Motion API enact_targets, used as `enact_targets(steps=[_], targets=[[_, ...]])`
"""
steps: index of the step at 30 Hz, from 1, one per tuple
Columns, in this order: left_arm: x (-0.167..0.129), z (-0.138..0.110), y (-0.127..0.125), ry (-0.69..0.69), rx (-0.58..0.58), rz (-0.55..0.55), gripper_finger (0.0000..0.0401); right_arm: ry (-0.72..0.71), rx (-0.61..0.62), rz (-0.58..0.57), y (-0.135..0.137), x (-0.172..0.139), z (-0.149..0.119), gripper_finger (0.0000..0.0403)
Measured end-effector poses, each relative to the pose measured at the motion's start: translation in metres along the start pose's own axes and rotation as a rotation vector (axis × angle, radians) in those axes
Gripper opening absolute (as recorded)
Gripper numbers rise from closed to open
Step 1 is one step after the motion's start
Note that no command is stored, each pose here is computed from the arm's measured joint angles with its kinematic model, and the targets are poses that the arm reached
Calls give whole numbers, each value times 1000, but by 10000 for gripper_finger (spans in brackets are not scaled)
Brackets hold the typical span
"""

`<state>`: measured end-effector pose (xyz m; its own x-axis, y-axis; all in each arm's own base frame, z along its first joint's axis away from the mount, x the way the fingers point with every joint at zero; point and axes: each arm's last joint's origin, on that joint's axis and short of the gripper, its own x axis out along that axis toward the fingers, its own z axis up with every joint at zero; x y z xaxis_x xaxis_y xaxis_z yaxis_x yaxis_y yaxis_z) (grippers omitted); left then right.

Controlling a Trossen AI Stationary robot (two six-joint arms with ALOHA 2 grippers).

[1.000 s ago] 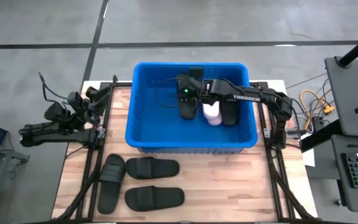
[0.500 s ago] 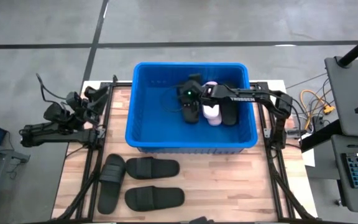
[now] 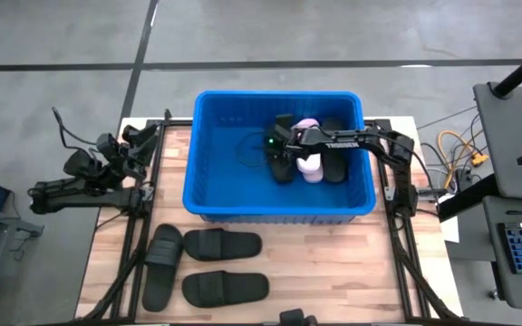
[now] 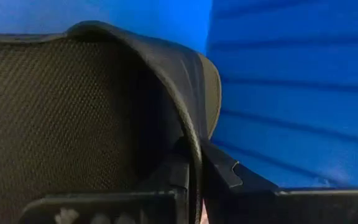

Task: Pick and place slides into bin
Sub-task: Put the black slide into the blue bin

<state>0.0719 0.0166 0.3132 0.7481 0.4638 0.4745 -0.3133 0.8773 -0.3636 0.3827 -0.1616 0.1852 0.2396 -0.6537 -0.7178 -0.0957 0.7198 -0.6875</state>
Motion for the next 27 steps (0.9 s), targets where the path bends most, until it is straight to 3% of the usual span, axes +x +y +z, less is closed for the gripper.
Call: enact_targets(steps=[10,17,27], targets=[[0,0,0,1,1,0,217,1,109,-9,-4,0,2,13],[0,0,0,1,0,0,217,25,50,24,-6,0,-1,20],[0,-1,0,11,2,0,217,2,93,91,-18,-11,4,128]])
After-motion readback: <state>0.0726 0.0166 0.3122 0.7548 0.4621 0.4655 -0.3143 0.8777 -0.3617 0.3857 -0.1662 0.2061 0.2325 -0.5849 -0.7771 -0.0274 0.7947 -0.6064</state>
